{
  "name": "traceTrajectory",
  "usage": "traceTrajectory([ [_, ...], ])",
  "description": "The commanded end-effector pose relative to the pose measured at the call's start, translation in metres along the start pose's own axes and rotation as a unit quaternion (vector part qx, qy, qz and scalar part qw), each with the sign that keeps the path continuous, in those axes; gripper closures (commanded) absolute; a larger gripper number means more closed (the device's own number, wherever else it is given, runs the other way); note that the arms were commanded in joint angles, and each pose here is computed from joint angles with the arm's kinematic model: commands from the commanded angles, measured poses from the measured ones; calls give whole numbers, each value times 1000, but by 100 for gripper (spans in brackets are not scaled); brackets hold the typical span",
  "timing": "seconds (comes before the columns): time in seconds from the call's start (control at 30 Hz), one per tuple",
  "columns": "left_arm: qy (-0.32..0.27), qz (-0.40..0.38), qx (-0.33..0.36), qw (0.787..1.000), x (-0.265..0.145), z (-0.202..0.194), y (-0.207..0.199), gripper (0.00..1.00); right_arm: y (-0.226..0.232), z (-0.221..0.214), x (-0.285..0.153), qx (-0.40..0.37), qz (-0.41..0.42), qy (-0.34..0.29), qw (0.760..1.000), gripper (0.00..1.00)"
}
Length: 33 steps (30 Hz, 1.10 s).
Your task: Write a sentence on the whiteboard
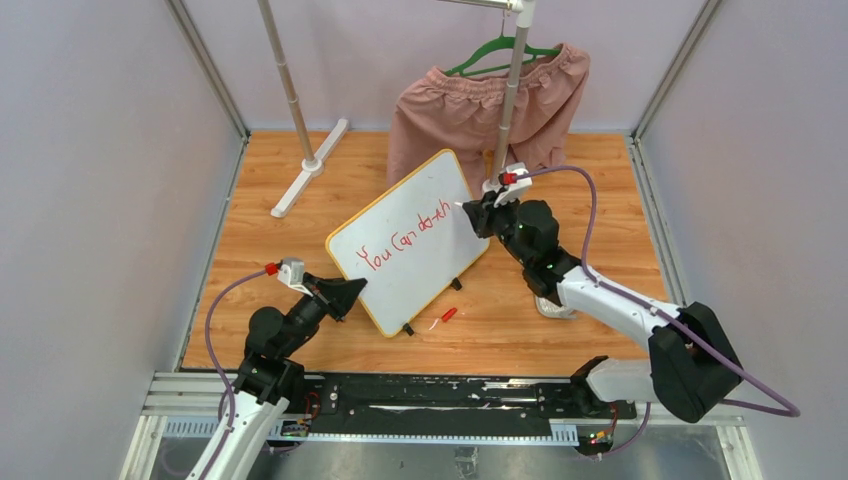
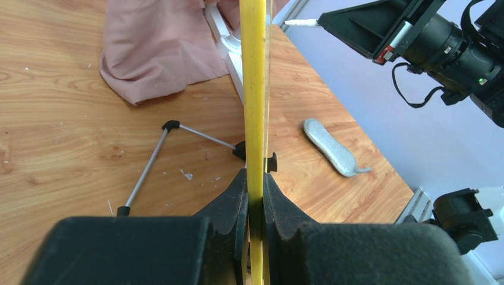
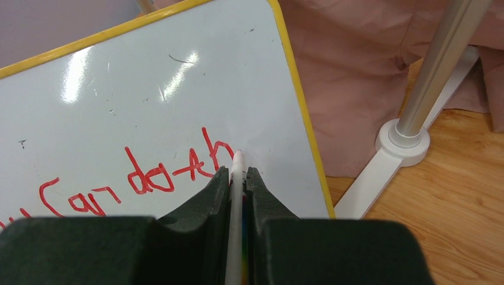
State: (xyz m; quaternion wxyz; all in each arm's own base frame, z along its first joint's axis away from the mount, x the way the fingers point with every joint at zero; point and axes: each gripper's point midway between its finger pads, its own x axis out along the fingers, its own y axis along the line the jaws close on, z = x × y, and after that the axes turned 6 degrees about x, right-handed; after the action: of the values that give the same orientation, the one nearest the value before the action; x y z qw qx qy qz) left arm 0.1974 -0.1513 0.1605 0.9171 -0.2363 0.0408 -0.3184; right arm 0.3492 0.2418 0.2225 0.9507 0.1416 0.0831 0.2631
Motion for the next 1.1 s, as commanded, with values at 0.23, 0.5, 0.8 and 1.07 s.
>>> traceTrajectory([
  [0.23,51,8,9,999,-5,-42,16,100,2,18,9,4,1,-23,1000,100],
  [0.5,51,8,10,999,-5,-42,16,100,6,24,14,5,9,-32,999,100],
  [0.8,40,1,14,999,-4,-36,13,100,4,18,20,5,5,-22,1000,100],
  [1.07,40,0,15,999,-4,-36,13,100,7,3,23,7,20,1,1000,100],
])
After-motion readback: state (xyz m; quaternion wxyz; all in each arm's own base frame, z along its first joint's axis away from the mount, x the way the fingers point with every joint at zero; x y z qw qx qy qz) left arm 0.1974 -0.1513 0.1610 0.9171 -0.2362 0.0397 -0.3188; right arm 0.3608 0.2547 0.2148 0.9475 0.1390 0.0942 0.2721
